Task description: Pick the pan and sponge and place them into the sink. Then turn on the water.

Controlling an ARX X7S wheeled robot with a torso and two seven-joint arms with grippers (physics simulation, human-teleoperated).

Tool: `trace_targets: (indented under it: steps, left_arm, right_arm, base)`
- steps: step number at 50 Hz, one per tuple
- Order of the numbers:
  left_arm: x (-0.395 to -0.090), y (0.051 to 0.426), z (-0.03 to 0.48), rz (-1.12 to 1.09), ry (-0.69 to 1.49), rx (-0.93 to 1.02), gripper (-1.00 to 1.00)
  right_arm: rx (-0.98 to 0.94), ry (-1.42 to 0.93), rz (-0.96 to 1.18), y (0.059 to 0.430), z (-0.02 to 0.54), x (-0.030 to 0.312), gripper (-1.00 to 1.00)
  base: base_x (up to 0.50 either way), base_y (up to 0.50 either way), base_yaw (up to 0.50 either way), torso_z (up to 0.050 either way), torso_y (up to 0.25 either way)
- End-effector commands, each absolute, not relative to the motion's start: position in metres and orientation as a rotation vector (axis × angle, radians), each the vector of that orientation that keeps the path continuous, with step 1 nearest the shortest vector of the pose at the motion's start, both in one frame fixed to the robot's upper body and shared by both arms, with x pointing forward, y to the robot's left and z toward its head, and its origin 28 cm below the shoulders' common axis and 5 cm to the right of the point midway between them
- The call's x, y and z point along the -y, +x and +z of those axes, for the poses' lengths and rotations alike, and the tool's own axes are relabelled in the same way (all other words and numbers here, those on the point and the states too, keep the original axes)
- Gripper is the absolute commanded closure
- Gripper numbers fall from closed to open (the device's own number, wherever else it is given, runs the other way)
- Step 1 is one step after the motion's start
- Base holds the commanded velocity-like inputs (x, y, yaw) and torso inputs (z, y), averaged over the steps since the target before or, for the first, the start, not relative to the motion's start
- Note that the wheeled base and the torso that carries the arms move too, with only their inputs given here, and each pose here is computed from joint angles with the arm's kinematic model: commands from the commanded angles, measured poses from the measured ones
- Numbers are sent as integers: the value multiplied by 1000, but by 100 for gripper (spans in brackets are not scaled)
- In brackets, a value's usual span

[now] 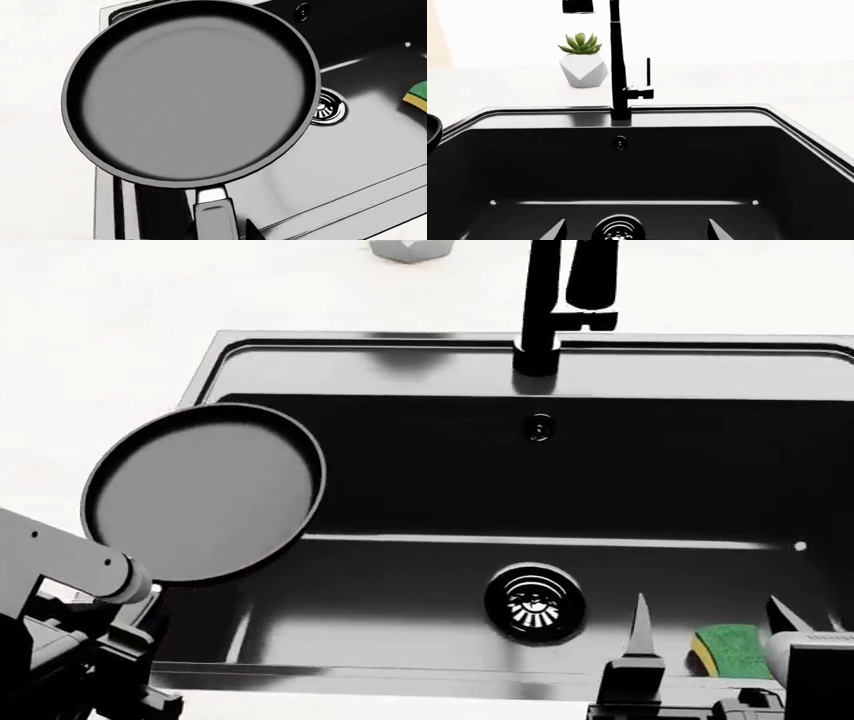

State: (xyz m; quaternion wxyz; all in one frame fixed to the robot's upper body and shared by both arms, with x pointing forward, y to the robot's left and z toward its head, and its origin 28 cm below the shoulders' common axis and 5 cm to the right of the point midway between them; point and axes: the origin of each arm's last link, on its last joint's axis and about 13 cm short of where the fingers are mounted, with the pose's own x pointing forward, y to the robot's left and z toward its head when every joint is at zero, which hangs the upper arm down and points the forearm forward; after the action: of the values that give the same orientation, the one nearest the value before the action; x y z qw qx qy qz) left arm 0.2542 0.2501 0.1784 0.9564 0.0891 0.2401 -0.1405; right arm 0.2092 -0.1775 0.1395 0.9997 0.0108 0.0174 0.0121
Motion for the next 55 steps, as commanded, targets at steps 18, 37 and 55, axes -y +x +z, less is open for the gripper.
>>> trace_targets:
  steps: [18,37,55]
  left_arm:
    - [-255,260,185,-216,192,-435,100]
    - [-258,260,185,-221,194,-435,100]
    - [-254,261,183,-225,201,-438,100]
  right_arm:
    - [-8,36,25,208,141,177,-100]
    - [-17,18,12,206,140,178,-100]
    - [-15,17,20,209,140,177,-100]
  base:
    - [26,-197,0,1,2]
    - [186,-110,0,1,2]
    - [459,-122,0,1,3]
